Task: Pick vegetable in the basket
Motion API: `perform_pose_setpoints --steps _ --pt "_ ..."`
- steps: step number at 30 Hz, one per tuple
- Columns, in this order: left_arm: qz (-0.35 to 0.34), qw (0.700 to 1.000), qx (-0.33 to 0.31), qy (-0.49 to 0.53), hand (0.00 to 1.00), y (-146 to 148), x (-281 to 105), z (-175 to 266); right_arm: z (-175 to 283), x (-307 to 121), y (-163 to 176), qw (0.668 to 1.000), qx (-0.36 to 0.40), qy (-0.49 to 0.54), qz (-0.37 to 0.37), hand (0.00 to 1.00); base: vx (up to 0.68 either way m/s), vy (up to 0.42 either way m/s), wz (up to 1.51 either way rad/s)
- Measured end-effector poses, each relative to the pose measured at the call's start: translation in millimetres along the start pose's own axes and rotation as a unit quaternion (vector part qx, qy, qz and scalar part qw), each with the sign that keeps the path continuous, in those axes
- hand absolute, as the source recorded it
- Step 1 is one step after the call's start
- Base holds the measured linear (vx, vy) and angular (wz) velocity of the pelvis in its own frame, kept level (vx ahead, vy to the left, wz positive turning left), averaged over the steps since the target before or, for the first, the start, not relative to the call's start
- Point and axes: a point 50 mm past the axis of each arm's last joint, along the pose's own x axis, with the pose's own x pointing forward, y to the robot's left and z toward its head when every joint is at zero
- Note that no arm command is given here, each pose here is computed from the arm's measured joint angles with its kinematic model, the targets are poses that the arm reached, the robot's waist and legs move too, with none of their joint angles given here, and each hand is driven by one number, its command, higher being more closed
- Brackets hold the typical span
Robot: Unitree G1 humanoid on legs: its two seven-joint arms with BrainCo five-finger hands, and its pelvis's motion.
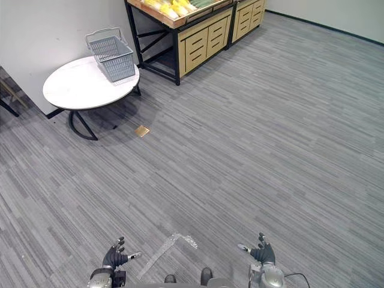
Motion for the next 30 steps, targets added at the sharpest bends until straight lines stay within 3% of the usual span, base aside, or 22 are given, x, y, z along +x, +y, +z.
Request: perform_pose_setpoints --steps 10,30 --pt "0.036 0.999 -0.016 -0.029 0.0 21 2 13 16 4 -13 0.999 -0.011 -0.029 -0.025 0.0 0.07 0.034 0.06" --pt "0.098 0.99 -0.098 -0.013 0.0 42 -6 1 36 7 -27 0.997 0.0 -0.063 -0.052 0.0 -0.03 -0.008 -0.06"
